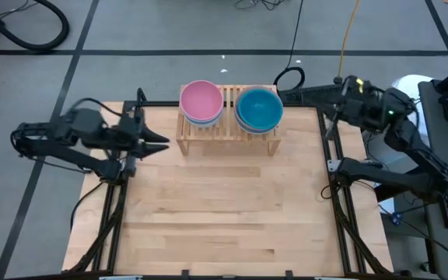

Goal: Place and stack bowls onto a shelf
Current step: Return to Home Position

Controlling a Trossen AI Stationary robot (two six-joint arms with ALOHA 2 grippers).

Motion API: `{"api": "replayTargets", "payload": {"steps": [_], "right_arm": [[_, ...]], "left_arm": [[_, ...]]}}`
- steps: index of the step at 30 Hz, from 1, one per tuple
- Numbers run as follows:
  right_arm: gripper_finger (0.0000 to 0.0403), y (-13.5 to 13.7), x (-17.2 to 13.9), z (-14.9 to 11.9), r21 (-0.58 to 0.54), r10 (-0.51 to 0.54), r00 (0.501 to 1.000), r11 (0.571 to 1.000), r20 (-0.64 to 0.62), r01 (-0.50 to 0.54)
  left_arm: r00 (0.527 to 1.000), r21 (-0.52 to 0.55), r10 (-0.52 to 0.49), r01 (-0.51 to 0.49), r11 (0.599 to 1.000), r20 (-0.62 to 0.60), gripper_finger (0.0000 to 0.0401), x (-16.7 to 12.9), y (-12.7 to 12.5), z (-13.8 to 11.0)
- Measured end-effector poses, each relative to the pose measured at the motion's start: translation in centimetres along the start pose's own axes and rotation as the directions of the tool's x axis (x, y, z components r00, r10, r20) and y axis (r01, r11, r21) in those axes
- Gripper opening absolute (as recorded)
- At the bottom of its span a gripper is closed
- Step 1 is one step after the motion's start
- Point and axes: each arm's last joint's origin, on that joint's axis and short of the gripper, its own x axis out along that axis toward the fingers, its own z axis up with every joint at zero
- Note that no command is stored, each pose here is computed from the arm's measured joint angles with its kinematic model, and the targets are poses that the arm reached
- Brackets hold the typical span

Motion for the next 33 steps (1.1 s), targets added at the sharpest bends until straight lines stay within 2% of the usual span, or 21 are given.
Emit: {"api": "replayTargets", "payload": {"steps": [4, 10, 20, 26, 33], "right_arm": [[0.0000, 0.3, -1.8, 0.4, -0.007, -0.013, 1.000, 1.000, 0.020, 0.013], [0.0000, 0.6, -4.1, 1.0, -0.024, -0.041, 0.997, 0.999, 0.070, 0.042], [0.0000, 1.0, -6.7, 1.6, -0.038, -0.077, 0.988, 0.996, 0.137, 0.082], [0.0000, 1.2, -7.6, 1.3, -0.013, -0.119, 0.988, 0.993, 0.097, 0.121], [0.0000, 1.7, -8.1, 0.6, 0.003, -0.081, 0.996, 0.997, 0.022, 0.081]], "left_arm": [[0.998, 0.010, 0.035, -0.036, 0.999, 0.048, 0.0088, -2.1, 0.3, 0.3], [0.990, 0.032, 0.136, -0.137, 0.990, 0.041, 0.0088, -4.2, 1.0, -0.2], [0.989, 0.039, 0.148, -0.148, 0.988, -0.010, 0.0088, -7.4, 1.5, -1.4], [0.989, 0.031, 0.145, -0.145, 0.989, 0.016, 0.0088, -10.1, 2.0, -2.0], [0.989, 0.018, 0.141, -0.142, 0.990, 0.050, 0.0088, -13.4, 2.5, -3.1]]}}
